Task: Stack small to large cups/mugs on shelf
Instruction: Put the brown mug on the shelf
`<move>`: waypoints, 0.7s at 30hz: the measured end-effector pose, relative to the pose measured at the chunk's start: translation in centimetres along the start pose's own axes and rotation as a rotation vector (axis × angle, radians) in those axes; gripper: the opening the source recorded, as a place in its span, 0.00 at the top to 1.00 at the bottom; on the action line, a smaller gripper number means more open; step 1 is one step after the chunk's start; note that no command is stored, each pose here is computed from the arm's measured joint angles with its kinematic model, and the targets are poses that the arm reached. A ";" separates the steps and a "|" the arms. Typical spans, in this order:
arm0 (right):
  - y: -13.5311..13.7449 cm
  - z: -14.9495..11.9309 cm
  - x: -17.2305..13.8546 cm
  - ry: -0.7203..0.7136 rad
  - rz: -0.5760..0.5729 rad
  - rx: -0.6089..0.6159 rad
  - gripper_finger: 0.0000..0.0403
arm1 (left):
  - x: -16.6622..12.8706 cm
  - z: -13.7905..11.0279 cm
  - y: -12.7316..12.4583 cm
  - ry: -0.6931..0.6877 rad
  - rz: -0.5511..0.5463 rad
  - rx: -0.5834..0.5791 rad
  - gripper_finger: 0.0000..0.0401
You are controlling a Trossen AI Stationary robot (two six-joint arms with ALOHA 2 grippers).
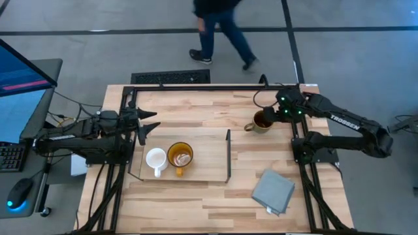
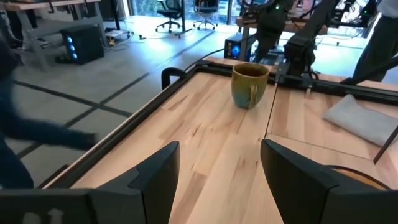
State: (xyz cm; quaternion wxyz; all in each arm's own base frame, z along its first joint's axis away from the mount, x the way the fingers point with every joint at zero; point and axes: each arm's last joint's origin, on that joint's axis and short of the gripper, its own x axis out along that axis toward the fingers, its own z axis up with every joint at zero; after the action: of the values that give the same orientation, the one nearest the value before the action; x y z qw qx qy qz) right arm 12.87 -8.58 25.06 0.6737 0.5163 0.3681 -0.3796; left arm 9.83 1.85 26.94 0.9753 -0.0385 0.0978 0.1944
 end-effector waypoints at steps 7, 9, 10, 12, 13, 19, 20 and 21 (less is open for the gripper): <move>0.3 0.5 1.1 0.033 -0.033 0.007 0.38 | 0.0 0.0 0.0 0.002 0.000 0.028 0.46; 0.4 0.6 1.2 0.028 -0.023 0.006 0.38 | 0.0 0.0 0.0 0.002 0.000 0.037 0.46; 0.5 0.6 1.1 0.020 -0.013 0.004 0.38 | 0.0 0.0 0.0 0.002 0.000 0.041 0.46; 0.7 0.8 1.0 -0.009 0.021 -0.003 0.38 | 0.0 0.0 0.0 0.002 0.000 0.047 0.46; 0.8 0.9 0.9 -0.023 0.036 -0.006 0.38 | 0.0 0.0 0.0 0.002 0.000 0.049 0.46; 1.3 1.3 -0.4 -0.073 0.019 -0.028 0.38 | 0.0 0.0 0.0 0.002 0.000 0.050 0.46; 1.3 1.3 -0.6 -0.079 0.003 -0.031 0.38 | 0.0 0.0 0.0 0.002 0.000 0.050 0.46; 1.3 1.3 -0.9 -0.087 -0.012 -0.033 0.38 | 0.0 0.0 0.0 0.002 0.000 0.050 0.46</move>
State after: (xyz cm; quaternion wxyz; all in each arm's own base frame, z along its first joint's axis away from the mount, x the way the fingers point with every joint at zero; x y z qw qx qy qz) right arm 13.80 -9.53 26.68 0.6951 0.4860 0.3476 -0.3997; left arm 9.82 1.85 26.92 0.9758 -0.0144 0.1034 0.1920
